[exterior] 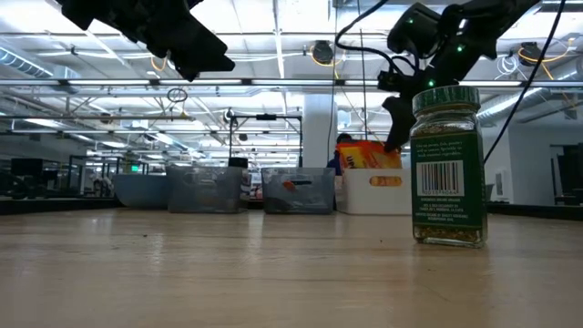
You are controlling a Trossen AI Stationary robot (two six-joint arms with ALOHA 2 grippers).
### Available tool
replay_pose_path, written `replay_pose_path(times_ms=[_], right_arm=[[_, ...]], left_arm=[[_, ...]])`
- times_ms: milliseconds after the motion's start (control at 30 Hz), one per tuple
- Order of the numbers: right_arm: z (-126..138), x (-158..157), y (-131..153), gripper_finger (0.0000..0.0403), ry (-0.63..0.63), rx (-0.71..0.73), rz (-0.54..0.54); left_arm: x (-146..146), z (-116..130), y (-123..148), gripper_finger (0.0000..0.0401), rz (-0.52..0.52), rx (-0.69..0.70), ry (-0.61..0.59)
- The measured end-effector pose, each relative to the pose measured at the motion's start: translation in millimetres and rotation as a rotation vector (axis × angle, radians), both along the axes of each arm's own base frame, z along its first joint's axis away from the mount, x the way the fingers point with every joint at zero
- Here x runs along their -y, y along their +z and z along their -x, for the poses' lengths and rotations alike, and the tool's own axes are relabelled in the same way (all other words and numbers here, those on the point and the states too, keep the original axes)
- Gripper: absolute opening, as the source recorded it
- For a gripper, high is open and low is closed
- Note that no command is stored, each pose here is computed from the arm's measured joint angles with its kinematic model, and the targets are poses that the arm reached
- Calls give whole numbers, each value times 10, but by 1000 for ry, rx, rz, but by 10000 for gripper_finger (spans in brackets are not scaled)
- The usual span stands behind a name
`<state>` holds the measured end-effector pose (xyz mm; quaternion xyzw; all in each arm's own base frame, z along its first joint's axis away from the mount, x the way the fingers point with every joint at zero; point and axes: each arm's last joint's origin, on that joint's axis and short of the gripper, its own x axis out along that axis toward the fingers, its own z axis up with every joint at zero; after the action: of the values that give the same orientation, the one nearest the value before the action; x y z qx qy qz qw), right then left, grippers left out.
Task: Pick & Place Food Item
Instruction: Adjust the orange noodle pack in the white bin
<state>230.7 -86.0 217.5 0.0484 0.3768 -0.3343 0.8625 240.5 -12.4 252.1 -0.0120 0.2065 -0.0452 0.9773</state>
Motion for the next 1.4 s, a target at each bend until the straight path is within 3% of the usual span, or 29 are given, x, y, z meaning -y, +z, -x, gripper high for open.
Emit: replay_pose_path(times_ms=[333,867,1000,1400], right_arm=[[-52,-172,1,0,47,-14,36],[-49,-228,-31,11,138,-27,-54],[-54,-232,-29,42,159,-24,-61],[-60,-228,9,189,176,-7,-30]], left_arm=[[0,0,0,191,-1,0,0],[0,0,1,191,0,1,-1],[0,0,1,191,0,1,-1],[0,0,0,191,0,0,-1]])
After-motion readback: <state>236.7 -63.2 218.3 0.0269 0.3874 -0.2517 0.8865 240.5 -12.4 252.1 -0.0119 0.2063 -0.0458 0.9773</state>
